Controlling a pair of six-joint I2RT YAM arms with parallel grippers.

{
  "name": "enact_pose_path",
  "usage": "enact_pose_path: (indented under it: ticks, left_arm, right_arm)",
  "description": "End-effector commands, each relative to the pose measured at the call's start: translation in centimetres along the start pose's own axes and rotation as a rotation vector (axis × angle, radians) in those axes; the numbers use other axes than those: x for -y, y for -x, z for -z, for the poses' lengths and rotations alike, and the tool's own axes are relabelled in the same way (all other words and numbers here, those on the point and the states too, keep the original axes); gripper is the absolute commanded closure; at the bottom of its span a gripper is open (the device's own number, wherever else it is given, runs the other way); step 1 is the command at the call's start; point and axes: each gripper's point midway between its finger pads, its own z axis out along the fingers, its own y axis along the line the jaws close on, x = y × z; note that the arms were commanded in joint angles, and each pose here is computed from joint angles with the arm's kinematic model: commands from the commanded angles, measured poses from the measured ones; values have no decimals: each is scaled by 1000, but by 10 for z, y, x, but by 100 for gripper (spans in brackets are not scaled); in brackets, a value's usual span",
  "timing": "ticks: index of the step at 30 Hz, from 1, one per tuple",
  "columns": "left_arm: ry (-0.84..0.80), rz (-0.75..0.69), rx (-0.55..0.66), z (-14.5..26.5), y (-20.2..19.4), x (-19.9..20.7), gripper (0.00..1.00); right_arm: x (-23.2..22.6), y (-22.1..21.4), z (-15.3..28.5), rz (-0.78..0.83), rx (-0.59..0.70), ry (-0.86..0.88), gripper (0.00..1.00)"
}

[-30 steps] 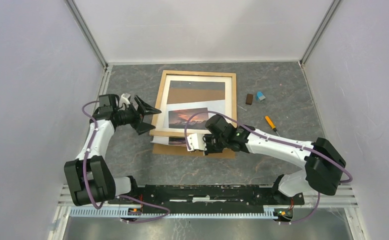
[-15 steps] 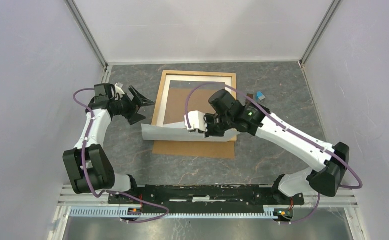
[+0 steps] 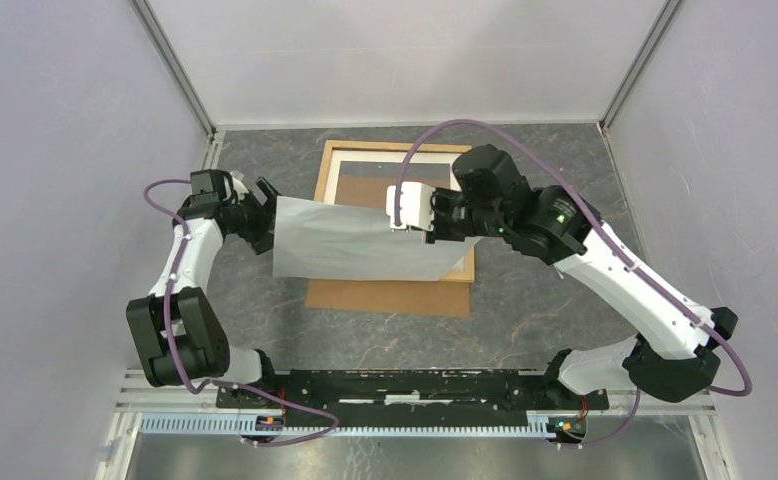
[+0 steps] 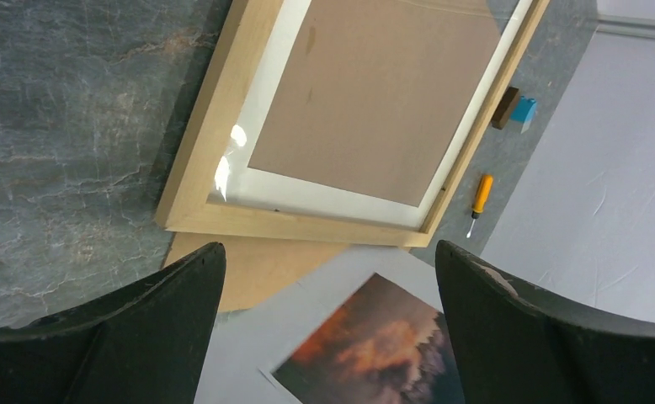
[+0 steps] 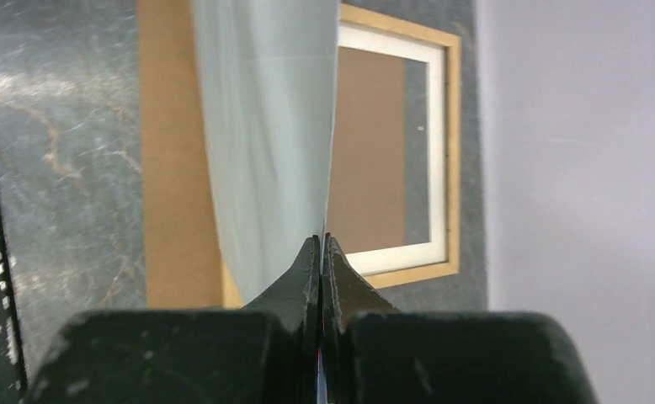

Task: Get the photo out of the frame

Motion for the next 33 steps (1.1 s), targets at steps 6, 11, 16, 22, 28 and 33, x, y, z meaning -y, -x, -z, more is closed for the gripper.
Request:
enact_pose_path:
  ticks: [6,11,16,22,28,33]
  left_arm:
    - [9,-67,67,13,-5,-3,0]
    - [7,-79,97,18,3,0,0]
    - [6,-83,119,22,10,2,0]
    - [11,-74,140,26,22,2,0]
    - [26,-45,149,26,38,-4,0]
    - [32,-42,159,29,51,-5,0]
  right_arm:
    - [84,34,59,51,16,-374,100]
    - [126,26,69,110,-79,-591,100]
    - [162,7,57,153,-161,-739,100]
    - [227,-16,36,173,-167,-855,100]
    - [282,-9,4,253,-97,-938,100]
    - [304,-3,-11,268,-57,-955,100]
